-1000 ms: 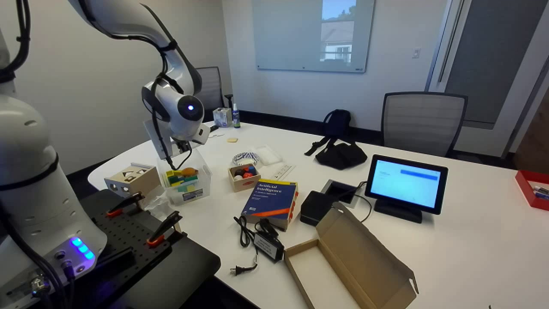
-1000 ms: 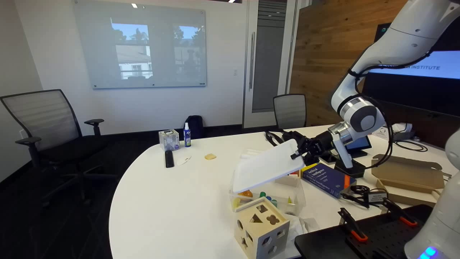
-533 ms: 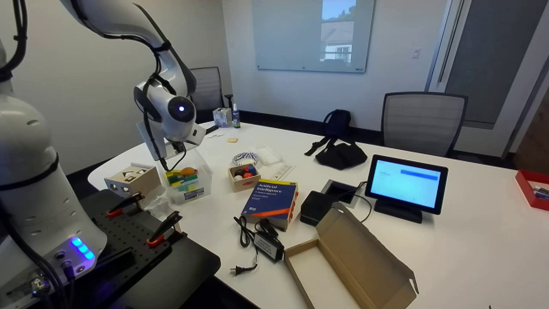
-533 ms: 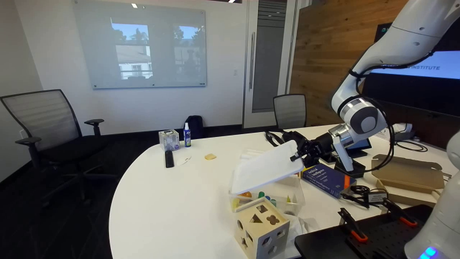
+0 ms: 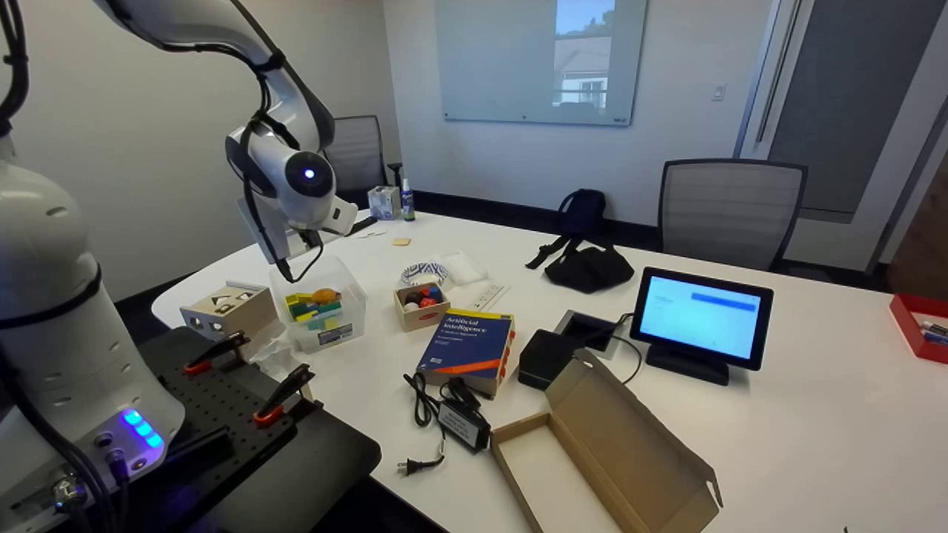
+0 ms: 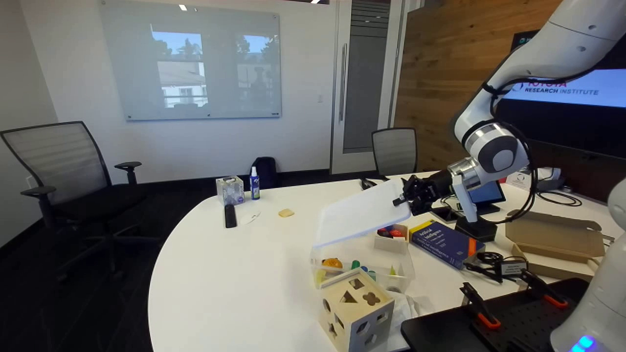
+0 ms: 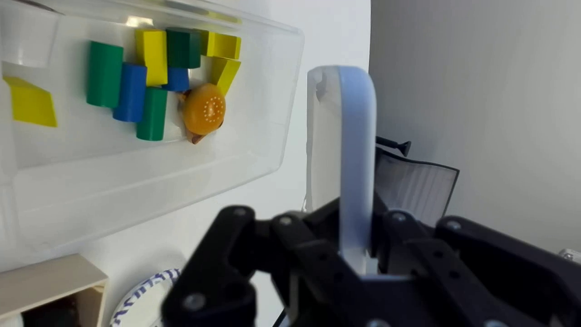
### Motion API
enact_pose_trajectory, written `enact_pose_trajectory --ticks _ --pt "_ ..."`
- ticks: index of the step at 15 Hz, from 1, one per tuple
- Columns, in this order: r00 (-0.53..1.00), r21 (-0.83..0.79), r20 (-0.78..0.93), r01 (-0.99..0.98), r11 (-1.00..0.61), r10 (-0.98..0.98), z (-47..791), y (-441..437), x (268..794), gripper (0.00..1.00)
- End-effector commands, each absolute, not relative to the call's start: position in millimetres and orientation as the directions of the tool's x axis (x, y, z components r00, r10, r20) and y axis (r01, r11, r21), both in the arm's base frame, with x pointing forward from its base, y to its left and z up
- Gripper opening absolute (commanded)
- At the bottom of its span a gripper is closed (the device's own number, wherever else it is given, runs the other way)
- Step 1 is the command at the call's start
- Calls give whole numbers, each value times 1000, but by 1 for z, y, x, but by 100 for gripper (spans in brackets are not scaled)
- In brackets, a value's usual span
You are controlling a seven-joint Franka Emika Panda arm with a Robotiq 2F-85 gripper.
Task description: Place the white lid on the tote
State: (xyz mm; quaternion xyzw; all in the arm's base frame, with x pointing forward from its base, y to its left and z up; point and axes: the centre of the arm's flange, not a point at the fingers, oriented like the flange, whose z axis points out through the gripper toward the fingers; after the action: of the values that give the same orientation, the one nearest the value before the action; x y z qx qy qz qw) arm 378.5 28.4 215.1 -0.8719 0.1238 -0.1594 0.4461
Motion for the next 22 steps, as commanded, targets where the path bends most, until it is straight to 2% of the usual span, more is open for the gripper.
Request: enact_pose_trajectory --ticks 1,9,22 --pt "908 -837 181 -61 -544 -379 233 46 373 1" --pt "931 -830 159 -53 -555 -328 223 75 360 1" --pt "918 -776 153 -118 -619 -366 180 74 347 1"
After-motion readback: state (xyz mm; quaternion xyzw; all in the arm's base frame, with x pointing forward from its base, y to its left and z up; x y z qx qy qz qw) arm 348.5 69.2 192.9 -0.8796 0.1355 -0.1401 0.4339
